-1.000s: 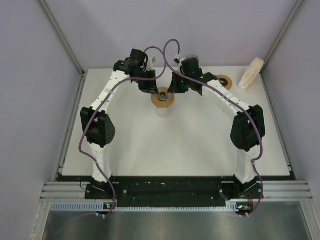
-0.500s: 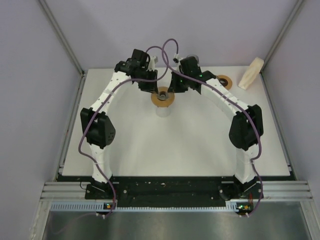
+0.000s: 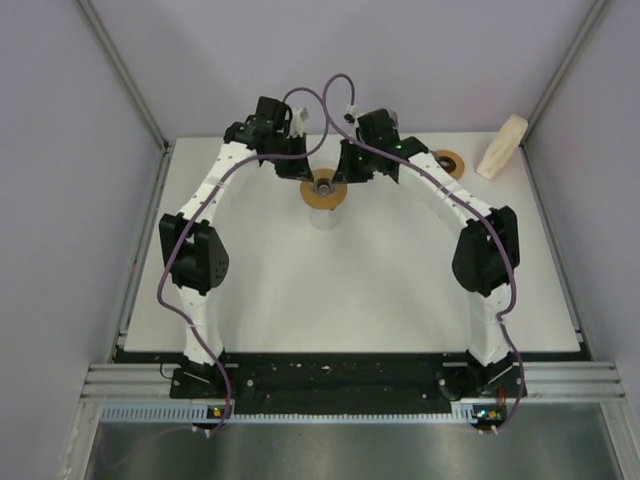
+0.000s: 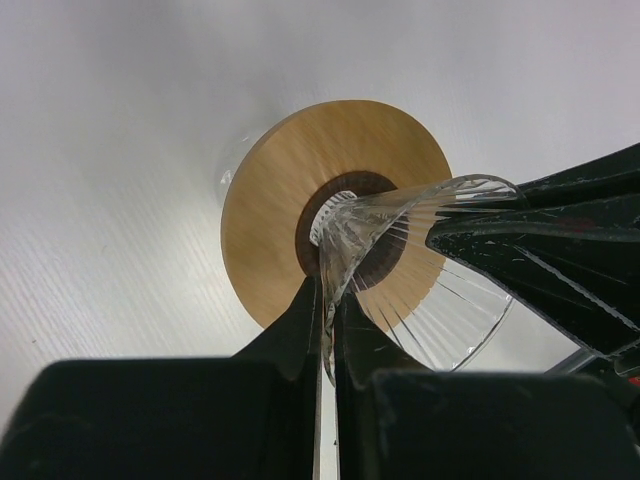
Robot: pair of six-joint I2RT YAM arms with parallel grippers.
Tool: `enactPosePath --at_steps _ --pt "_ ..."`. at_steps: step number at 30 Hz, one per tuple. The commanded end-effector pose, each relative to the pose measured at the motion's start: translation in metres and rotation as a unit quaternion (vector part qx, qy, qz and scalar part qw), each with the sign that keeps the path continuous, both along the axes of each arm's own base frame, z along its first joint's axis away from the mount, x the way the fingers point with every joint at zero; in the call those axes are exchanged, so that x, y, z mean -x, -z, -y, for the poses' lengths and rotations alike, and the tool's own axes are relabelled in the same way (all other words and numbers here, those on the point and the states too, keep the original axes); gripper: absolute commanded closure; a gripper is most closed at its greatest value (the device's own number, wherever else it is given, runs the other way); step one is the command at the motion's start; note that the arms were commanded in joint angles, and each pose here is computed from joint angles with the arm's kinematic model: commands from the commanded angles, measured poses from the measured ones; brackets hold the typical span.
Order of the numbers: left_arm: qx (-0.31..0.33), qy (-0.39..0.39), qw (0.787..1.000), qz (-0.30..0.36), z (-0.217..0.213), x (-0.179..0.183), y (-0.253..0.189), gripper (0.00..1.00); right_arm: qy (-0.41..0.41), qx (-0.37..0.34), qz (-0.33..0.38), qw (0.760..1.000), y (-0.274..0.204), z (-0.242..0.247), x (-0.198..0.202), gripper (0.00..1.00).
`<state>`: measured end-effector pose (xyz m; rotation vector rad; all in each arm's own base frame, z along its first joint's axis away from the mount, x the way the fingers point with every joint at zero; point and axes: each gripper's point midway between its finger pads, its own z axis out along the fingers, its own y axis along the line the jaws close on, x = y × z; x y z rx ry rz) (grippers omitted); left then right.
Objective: Place the coffee filter in the dripper
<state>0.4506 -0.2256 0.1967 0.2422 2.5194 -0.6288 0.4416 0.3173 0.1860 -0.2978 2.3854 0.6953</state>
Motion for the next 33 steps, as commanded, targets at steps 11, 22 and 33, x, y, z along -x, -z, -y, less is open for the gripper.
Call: enactPosePath --at_steps 11,22,33 --pt "-0.084 -0.007 0.975 -0.207 -0.047 0.036 0.156 1.0 -0.017 0.131 -0.199 0.971 0.158 0.049 0.042 1.0" --pt "-0.074 0.004 0.985 -0.156 -0.045 0.016 0.113 1.0 -0.01 0.121 -0.175 0.977 0.138 0.047 0.037 1.0" --pt "-0.033 -0.002 0.998 -0.062 -0.034 -0.005 0.041 0.89 -0.006 0.066 -0.093 0.993 0.057 0.025 0.013 0.94"
